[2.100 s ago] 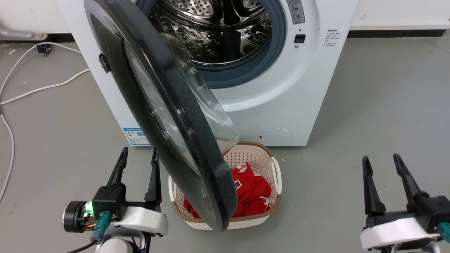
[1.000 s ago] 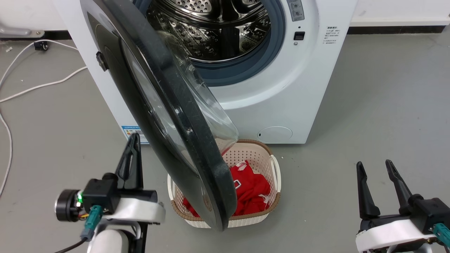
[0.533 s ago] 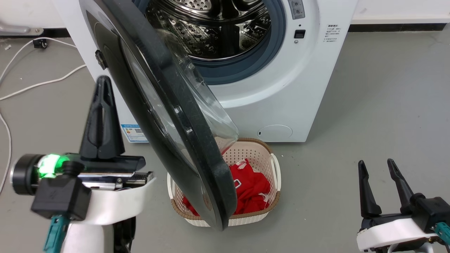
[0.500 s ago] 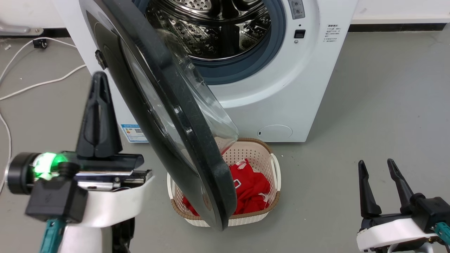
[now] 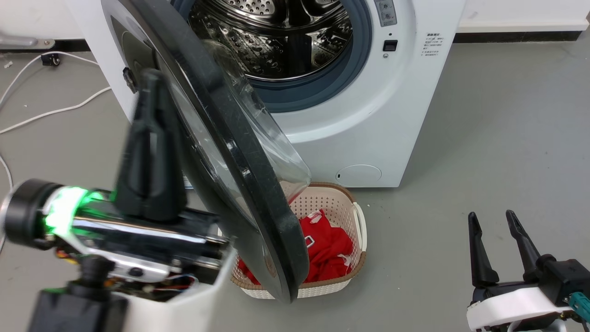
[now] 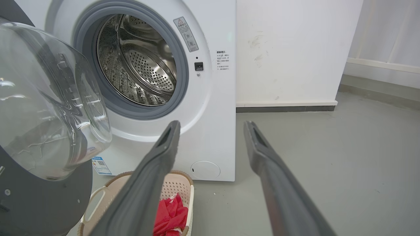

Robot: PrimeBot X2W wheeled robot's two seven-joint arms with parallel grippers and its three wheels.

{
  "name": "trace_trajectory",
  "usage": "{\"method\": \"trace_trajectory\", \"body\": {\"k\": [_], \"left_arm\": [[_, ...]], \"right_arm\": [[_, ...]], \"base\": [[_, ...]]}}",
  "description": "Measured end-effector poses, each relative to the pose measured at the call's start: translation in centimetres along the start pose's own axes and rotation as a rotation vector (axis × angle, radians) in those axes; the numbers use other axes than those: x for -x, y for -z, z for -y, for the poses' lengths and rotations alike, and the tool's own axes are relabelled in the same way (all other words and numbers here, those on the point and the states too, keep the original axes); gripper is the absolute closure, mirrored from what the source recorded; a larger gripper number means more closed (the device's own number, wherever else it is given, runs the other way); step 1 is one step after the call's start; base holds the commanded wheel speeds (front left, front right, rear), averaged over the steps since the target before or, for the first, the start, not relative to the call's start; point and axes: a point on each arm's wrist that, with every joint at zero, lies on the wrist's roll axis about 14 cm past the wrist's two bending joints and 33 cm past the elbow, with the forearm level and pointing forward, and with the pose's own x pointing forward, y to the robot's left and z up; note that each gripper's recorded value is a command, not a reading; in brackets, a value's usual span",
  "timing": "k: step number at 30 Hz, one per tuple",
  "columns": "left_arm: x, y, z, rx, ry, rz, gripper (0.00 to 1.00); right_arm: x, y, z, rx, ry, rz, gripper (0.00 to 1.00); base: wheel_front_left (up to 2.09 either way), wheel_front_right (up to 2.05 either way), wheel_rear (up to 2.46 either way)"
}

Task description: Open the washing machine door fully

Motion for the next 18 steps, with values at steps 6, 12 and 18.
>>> {"method": "trace_trajectory", "body": {"k": [6, 12, 18], "left_arm": [[1.5, 2.2, 5.0, 0.171, 0.133, -0.14, 1.0], [3.8, 4.3, 7.5, 0.261, 0.196, -0.29, 1.0], [7.4, 6.6, 10.5, 0.355, 0.275, -0.483, 1.0]], "right_arm": [[0.1, -0.1, 0.0, -0.001, 0.002, 0.003, 0.0], [0.2, -0.2, 0.1, -0.002, 0.003, 0.002, 0.0], [0.1, 0.0, -0.1, -0.003, -0.002, -0.006, 0.0]], "base": [[0.0, 0.0, 0.0], [0.0, 0.0, 0.0], [0.0, 0.0, 0.0]]}}
